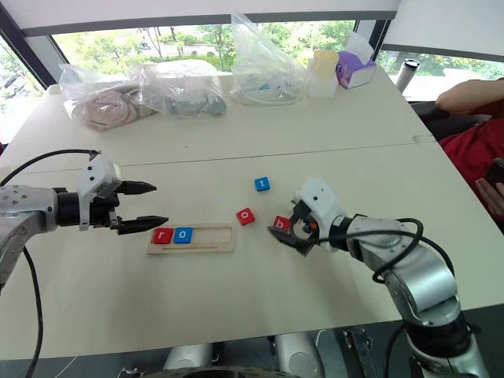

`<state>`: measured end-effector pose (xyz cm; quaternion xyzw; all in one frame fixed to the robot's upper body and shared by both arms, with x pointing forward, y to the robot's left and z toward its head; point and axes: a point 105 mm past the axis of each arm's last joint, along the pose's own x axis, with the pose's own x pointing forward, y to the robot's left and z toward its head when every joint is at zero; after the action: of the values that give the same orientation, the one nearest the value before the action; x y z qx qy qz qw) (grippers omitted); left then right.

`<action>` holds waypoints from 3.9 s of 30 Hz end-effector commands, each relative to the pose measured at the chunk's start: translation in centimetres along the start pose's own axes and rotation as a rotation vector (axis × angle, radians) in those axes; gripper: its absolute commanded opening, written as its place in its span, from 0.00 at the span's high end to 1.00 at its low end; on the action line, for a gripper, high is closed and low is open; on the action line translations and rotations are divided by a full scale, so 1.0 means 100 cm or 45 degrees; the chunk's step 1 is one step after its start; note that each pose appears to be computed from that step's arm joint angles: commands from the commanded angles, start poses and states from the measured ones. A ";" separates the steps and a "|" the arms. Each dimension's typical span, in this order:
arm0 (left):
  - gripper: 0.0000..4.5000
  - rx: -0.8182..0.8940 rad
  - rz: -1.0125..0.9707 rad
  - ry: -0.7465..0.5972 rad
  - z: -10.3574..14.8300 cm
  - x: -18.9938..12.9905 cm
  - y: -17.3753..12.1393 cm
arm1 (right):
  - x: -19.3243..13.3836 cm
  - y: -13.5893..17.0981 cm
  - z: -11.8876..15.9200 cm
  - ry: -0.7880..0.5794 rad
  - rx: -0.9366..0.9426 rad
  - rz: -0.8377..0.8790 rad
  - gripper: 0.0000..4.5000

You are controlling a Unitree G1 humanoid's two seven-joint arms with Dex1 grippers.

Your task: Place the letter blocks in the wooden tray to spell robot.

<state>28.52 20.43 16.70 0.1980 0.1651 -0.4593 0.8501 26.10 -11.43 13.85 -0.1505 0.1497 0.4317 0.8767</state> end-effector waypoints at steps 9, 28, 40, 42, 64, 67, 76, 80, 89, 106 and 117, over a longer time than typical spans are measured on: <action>0.00 0.023 -0.130 0.069 0.004 -0.011 -0.021 | 0.012 -0.031 -0.033 -0.001 -0.251 0.052 0.00; 0.00 -0.060 -0.026 0.189 -0.020 -0.037 -0.020 | 0.028 -0.032 -0.006 -0.162 -0.312 0.249 0.75; 0.00 -0.080 -0.070 0.335 -0.041 -0.059 -0.036 | 0.115 0.028 0.048 -0.009 -0.425 0.556 0.75; 0.00 -0.099 -0.064 0.321 -0.042 -0.058 -0.040 | 0.118 0.037 0.043 0.016 -0.467 0.588 0.75; 0.00 -0.120 -0.005 0.269 -0.039 -0.053 -0.039 | 0.151 0.063 0.028 0.059 -0.529 0.623 0.75; 0.00 -0.123 0.003 0.268 -0.041 -0.051 -0.039 | 0.154 0.065 0.028 0.057 -0.516 0.627 0.75; 0.00 -0.120 0.018 0.259 -0.041 -0.047 -0.038 | 0.159 0.065 0.027 0.077 -0.498 0.616 0.75; 0.00 -0.110 0.027 0.262 -0.043 -0.045 -0.037 | 0.157 0.068 0.026 0.085 -0.457 0.631 0.51; 0.00 -0.103 0.041 0.262 -0.044 -0.043 -0.033 | 0.154 0.051 0.069 -0.089 -0.374 0.504 0.01; 0.00 -0.096 0.000 0.183 -0.030 -0.036 -0.033 | 0.101 -0.021 0.043 -0.057 -0.290 0.006 0.01; 0.00 -0.059 0.047 0.118 -0.018 -0.025 -0.021 | 0.088 0.001 0.012 0.064 0.196 -0.129 0.01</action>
<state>25.10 21.94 15.60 0.1914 0.2142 -0.4315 0.8552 31.79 -5.20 10.74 -0.1085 0.2086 0.3639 0.9013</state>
